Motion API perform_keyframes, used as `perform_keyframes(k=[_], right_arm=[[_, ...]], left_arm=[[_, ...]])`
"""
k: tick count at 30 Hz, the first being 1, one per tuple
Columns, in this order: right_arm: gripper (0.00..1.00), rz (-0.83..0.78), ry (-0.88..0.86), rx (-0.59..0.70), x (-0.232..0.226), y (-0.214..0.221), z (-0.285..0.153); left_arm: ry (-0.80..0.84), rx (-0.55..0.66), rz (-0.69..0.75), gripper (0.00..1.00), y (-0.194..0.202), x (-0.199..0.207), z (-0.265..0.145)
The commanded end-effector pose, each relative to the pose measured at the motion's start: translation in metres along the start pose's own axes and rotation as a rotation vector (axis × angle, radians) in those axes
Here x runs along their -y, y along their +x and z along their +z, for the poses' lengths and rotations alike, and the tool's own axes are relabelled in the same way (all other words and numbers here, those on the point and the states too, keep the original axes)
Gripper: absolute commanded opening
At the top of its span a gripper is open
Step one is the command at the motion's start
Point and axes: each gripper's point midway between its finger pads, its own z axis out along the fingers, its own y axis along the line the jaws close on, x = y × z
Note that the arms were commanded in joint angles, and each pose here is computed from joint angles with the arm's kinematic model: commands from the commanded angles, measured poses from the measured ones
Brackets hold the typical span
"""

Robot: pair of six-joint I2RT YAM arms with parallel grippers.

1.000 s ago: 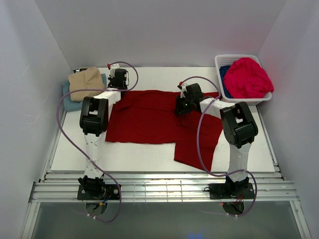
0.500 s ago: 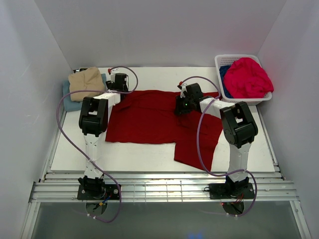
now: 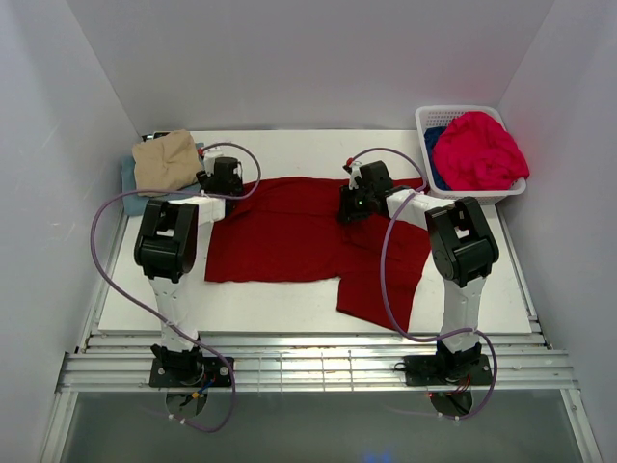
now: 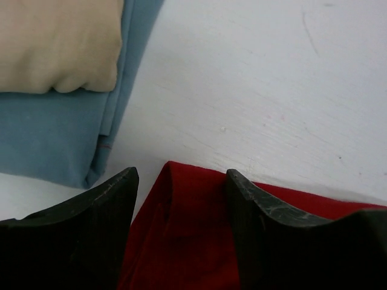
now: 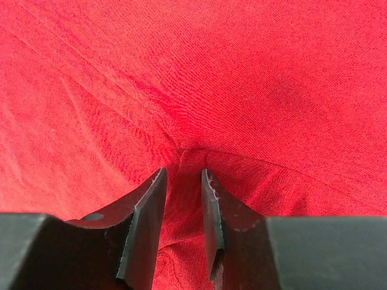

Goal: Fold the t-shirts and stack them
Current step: Fold the flattened tshirt in 1/3 of the way

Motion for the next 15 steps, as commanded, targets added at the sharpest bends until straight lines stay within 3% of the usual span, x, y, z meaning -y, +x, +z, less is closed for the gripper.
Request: perform_keyframes(k=[1,9,12,15], right_arm=[[0.36,0.036,0.022,-0.184,0.010,0.058,0.010],[0.36,0.047,0.013,-0.153,0.000,0.060,-0.010],[0.36,0.048,-0.012,-0.115,-0.009,0.056,-0.025],[0.36,0.033,-0.012,-0.080,-0.017,0.046,-0.041]], left_arm=[[0.048,0.210,-0.126,0.70,-0.072,0.007,-0.034],[0.064,0.318,-0.197,0.70,-0.076,-0.014,-0.092],[0.071,0.466,-0.258,0.71,-0.107,-0.026,-0.132],[0.063,0.468,-0.211,0.70,-0.110,-0.033,-0.141]])
